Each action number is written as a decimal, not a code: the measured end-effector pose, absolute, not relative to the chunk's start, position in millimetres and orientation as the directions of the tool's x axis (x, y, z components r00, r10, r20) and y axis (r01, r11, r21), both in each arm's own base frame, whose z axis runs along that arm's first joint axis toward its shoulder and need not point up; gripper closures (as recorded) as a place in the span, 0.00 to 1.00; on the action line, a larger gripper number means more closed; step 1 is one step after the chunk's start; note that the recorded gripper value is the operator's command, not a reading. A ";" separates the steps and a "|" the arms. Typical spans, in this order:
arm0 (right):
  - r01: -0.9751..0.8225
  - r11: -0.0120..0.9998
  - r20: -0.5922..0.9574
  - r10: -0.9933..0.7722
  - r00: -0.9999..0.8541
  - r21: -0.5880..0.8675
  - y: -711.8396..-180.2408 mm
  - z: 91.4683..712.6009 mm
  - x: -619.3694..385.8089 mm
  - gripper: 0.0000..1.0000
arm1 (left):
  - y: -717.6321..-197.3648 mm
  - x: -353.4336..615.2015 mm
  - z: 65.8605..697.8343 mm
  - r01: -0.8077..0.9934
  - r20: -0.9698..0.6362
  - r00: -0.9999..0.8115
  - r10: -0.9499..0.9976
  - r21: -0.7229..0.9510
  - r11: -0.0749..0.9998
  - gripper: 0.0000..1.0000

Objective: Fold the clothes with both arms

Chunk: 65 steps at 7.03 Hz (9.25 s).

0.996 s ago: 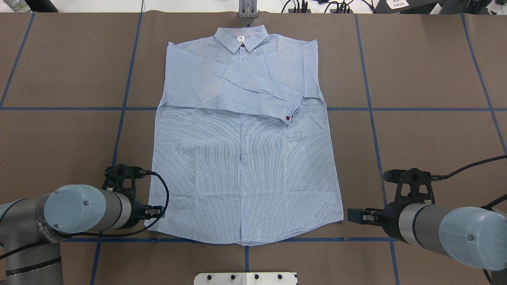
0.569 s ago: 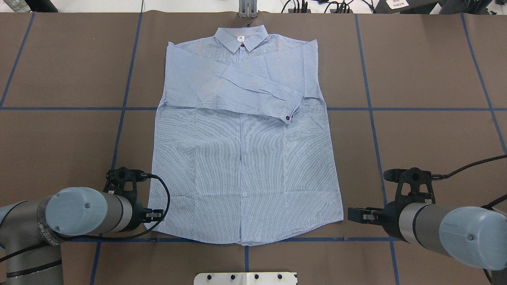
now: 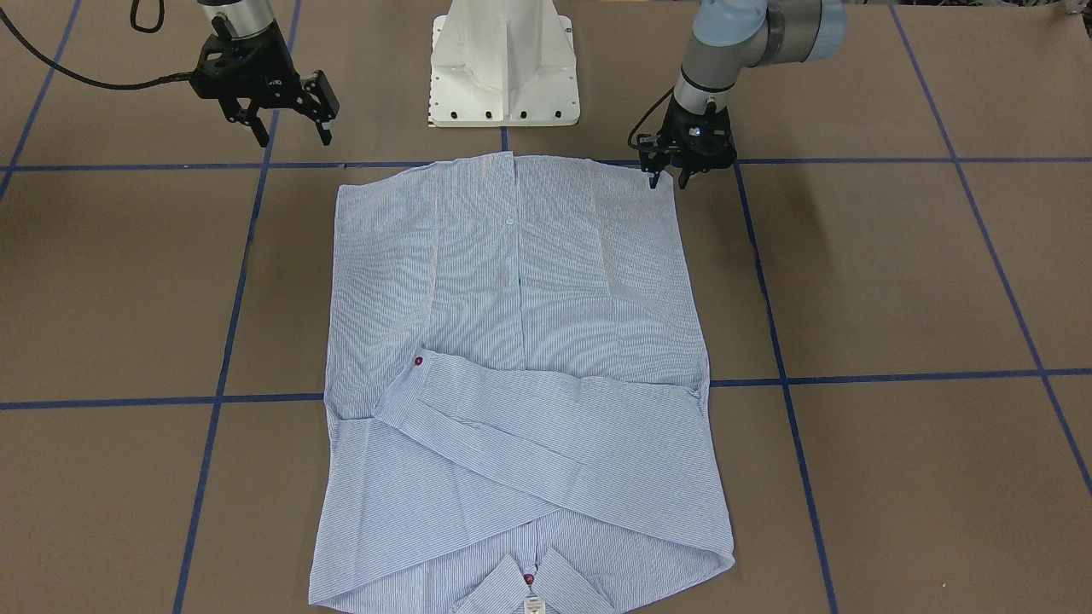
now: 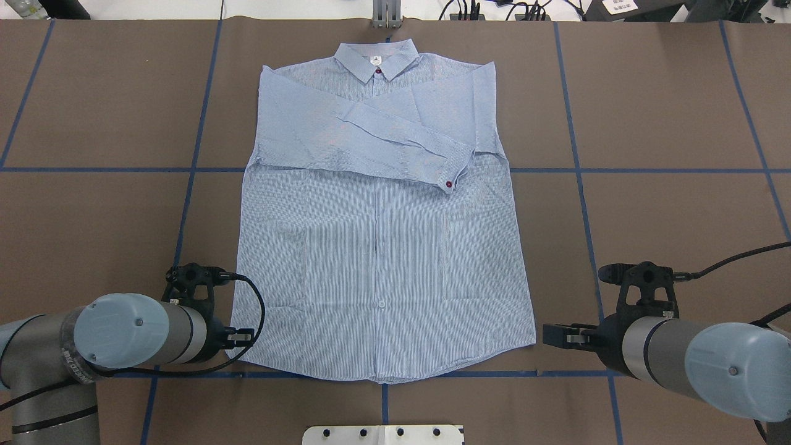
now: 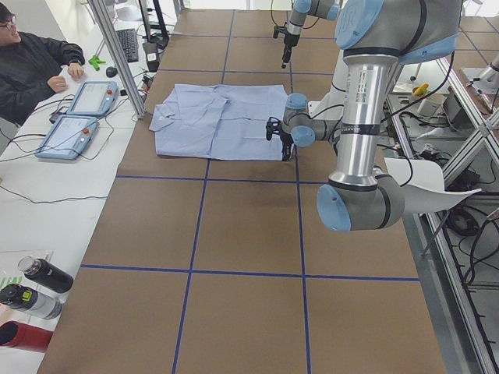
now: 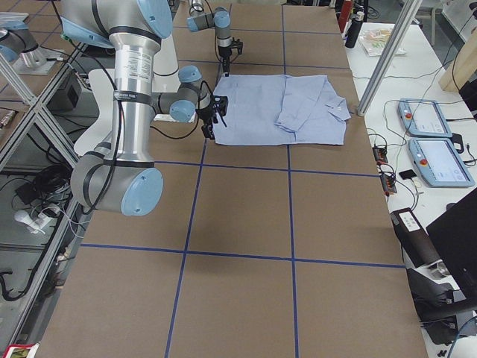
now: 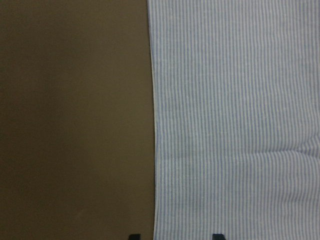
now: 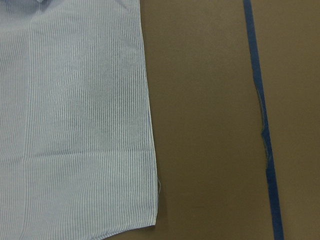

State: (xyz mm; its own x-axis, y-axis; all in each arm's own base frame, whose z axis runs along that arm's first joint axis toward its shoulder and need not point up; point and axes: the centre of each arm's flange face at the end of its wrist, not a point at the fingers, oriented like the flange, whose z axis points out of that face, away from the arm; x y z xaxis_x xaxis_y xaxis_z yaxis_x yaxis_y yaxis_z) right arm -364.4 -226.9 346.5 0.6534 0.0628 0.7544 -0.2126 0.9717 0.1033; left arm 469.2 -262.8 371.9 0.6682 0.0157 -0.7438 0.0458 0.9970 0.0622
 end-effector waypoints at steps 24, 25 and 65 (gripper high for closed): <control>-0.329 0.937 0.779 0.116 0.616 0.121 -189.6 386.1 -439.4 0.61 | -235.5 431.8 335.2 -0.013 -0.766 0.643 0.023 0.020 1.000 1.00; -0.336 0.932 0.779 0.112 0.617 0.132 -188.9 388.9 -442.0 0.61 | -235.3 432.0 335.2 -0.013 -0.766 0.643 0.023 0.020 1.000 1.00; -0.474 0.856 0.665 0.233 0.709 0.206 -536.7 295.1 -447.3 1.00 | -563.1 443.4 305.1 0.370 -0.726 0.679 -0.107 0.213 0.904 1.00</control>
